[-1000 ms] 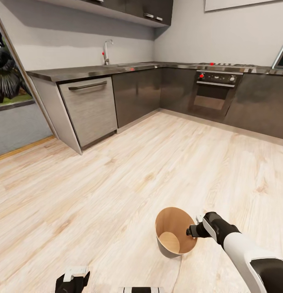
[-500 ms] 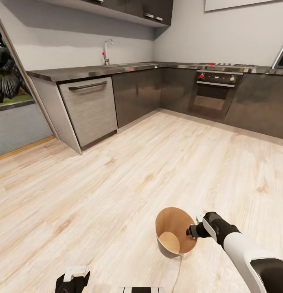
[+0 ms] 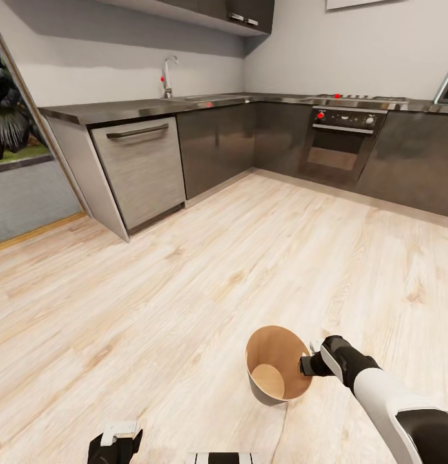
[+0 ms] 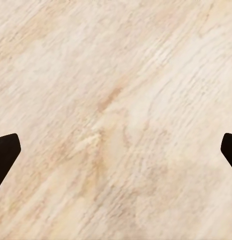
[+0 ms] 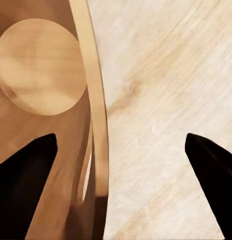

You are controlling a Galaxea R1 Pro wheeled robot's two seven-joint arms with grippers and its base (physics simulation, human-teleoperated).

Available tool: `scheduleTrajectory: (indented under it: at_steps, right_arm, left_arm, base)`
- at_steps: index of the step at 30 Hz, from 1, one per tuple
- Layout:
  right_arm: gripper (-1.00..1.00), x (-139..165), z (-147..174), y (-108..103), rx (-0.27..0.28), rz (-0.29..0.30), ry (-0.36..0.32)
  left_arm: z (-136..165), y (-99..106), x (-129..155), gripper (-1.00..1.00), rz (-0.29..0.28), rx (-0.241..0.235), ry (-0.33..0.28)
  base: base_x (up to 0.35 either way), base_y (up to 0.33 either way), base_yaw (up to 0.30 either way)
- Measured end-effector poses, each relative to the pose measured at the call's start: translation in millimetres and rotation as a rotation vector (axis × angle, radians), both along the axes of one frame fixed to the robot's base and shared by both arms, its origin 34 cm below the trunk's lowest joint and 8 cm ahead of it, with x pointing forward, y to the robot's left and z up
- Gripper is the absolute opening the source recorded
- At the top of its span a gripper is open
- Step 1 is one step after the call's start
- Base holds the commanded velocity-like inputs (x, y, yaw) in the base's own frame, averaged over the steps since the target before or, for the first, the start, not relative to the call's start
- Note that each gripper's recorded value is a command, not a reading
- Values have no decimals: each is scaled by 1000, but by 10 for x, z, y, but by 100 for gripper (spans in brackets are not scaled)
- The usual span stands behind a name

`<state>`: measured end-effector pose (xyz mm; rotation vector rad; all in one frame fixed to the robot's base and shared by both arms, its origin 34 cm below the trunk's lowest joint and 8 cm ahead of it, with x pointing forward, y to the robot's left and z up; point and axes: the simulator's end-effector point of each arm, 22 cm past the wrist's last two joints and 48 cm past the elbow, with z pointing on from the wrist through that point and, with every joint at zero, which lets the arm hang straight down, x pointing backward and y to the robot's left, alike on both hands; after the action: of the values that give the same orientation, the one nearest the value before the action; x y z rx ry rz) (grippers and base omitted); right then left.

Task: Put the three can of soda from the living room inside the tash can in the kitchen.

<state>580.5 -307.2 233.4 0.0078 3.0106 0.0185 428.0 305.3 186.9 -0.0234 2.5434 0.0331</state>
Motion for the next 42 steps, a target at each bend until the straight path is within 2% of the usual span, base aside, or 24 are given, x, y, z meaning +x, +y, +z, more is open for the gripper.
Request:
scheduleTrajectory:
  at_steps: [3, 13, 20, 27, 29, 30, 42]
  right_arm:
    - [-100, 3, 1, 34, 19, -17, -2]
    - [-100, 5, 3, 15, 11, -11, -3]
    - [-100, 69, 144, 32, 19, -17, -31]
    - [-100, 230, 291, 22, -13, 28, -113]
    - [-100, 374, 381, 23, -11, 24, -174]
    - [-100, 400, 414, 31, -7, 19, -185]
    - [-100, 552, 710, 112, 1, 30, -252]
  left_arm:
    - [1, 0, 2, 100, 0, 0, 0]
    - [2, 1, 1, 100, 0, 0, -1]
    - [99, 8, 76, 100, 2, 0, -24]
    - [205, 9, 157, 100, 2, 1, -51]
    - [236, 10, 181, 100, 2, 1, -59]
    - [253, 10, 192, 100, 2, 1, -63]
    - [443, 11, 329, 100, 2, 1, -108]
  base:
    - [0, 0, 0]
    - [0, 0, 0]
    - [0, 0, 0]
    - [0, 0, 0]
    - [0, 0, 0]
    - [0, 0, 0]
    - [0, 0, 0]
